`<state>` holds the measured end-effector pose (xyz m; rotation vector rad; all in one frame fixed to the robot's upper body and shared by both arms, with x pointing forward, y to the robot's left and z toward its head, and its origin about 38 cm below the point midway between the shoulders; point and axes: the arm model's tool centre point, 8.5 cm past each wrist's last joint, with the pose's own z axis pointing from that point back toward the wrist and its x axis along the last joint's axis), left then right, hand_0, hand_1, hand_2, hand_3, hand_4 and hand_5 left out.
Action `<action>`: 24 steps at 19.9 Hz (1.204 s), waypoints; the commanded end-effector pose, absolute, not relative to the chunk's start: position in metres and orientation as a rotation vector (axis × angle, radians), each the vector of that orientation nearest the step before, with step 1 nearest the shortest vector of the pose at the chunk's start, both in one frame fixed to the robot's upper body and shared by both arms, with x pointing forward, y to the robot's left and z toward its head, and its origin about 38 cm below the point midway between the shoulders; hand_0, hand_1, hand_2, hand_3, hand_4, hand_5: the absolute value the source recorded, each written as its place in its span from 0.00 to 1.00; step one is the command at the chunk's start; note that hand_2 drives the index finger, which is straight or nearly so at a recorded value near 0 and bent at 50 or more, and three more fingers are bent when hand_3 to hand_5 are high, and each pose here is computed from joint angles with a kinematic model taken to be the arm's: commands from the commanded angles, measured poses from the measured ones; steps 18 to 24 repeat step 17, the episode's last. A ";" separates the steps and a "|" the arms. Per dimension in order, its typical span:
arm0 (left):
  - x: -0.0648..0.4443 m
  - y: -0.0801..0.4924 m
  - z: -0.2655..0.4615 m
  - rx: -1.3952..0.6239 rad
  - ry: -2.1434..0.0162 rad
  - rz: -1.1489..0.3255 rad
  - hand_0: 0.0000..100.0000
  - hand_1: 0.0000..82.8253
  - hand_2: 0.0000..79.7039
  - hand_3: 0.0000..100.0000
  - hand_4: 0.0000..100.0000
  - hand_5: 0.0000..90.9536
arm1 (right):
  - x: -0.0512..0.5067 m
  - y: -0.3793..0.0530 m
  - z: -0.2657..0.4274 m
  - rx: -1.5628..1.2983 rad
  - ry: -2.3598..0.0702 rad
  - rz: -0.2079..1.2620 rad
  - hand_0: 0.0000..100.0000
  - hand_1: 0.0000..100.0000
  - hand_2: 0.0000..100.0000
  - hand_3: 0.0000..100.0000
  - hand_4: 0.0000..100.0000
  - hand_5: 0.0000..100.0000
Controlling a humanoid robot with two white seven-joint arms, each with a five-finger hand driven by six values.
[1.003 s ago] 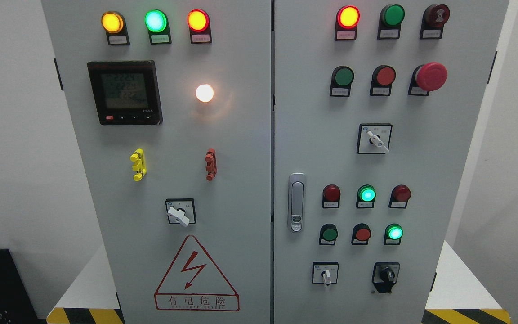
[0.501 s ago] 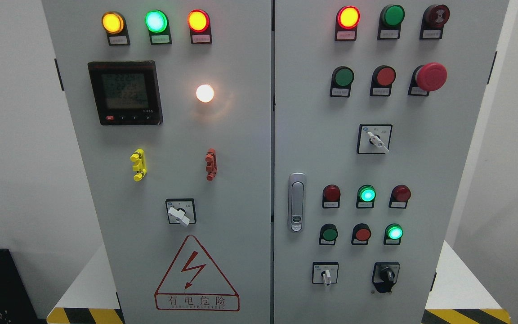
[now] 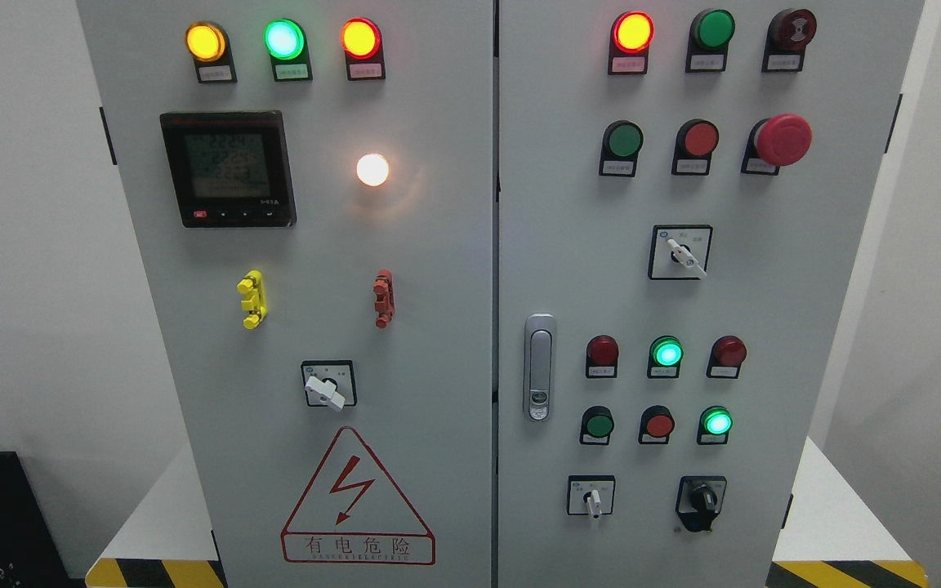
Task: Turn on light switch 1
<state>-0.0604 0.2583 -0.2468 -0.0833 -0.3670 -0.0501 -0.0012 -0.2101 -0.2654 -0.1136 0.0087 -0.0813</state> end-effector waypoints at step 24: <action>-0.037 0.253 -0.259 -0.053 -0.193 -0.075 0.12 0.00 0.00 0.00 0.00 0.00 | -0.001 -0.210 -0.265 -0.114 0.009 -0.081 0.31 0.00 0.00 0.00 0.00 0.00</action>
